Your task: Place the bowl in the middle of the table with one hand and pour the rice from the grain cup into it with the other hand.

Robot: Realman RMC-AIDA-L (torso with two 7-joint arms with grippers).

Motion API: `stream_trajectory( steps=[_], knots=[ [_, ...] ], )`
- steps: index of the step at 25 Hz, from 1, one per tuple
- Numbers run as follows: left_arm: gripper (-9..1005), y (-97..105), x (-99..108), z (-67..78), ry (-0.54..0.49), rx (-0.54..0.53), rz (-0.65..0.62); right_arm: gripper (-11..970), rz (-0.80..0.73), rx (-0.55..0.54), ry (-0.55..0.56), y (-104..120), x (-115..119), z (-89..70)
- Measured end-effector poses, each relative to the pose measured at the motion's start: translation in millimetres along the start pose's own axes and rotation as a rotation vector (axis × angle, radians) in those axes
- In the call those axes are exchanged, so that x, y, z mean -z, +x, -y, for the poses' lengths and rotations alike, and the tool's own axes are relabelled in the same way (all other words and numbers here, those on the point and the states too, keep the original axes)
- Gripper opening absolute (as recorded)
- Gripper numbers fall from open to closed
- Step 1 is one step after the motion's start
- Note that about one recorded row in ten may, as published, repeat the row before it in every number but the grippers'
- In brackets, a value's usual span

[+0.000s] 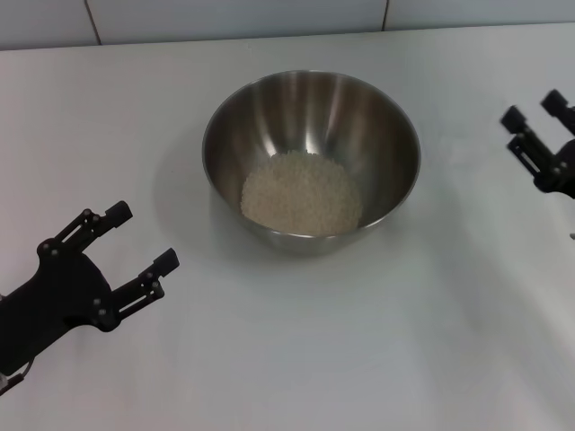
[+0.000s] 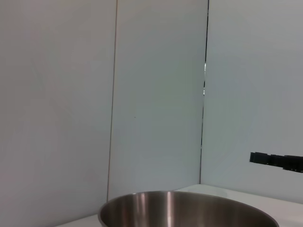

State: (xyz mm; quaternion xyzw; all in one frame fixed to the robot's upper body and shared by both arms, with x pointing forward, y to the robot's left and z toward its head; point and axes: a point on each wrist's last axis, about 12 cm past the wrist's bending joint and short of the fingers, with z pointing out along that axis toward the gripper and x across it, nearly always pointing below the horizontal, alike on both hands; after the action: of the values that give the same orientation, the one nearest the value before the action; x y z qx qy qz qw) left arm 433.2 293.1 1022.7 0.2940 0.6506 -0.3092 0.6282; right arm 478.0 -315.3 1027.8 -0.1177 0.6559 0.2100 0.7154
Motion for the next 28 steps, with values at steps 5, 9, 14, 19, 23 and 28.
stream_trajectory(
  steps=[5,9,14,19,23,28],
  knots=[
    [840,-0.1,-0.4,-0.1,0.003,-0.002,-0.002,665,-0.07,0.006,-0.157,-8.8,-11.5,4.7],
    [840,0.1,-0.1,-0.1,0.007,-0.004,-0.006,694,-0.137,0.045,-0.314,-13.9,-18.4,2.2],
    [840,-0.1,-0.8,0.3,0.014,-0.005,-0.005,694,-0.223,0.076,-0.473,-17.7,-21.0,0.7],
    [840,-0.5,-1.0,1.0,0.023,-0.005,-0.004,695,-0.287,0.1,-0.539,-18.6,-16.8,5.1],
    [840,-1.4,-1.9,0.1,0.03,-0.007,-0.004,695,-0.343,0.114,-0.588,-17.0,-4.8,6.8],
    [840,-3.2,-3.4,-1.6,0.061,-0.02,-0.02,694,-0.344,0.121,-0.602,-17.7,-2.8,6.4]
  ],
)
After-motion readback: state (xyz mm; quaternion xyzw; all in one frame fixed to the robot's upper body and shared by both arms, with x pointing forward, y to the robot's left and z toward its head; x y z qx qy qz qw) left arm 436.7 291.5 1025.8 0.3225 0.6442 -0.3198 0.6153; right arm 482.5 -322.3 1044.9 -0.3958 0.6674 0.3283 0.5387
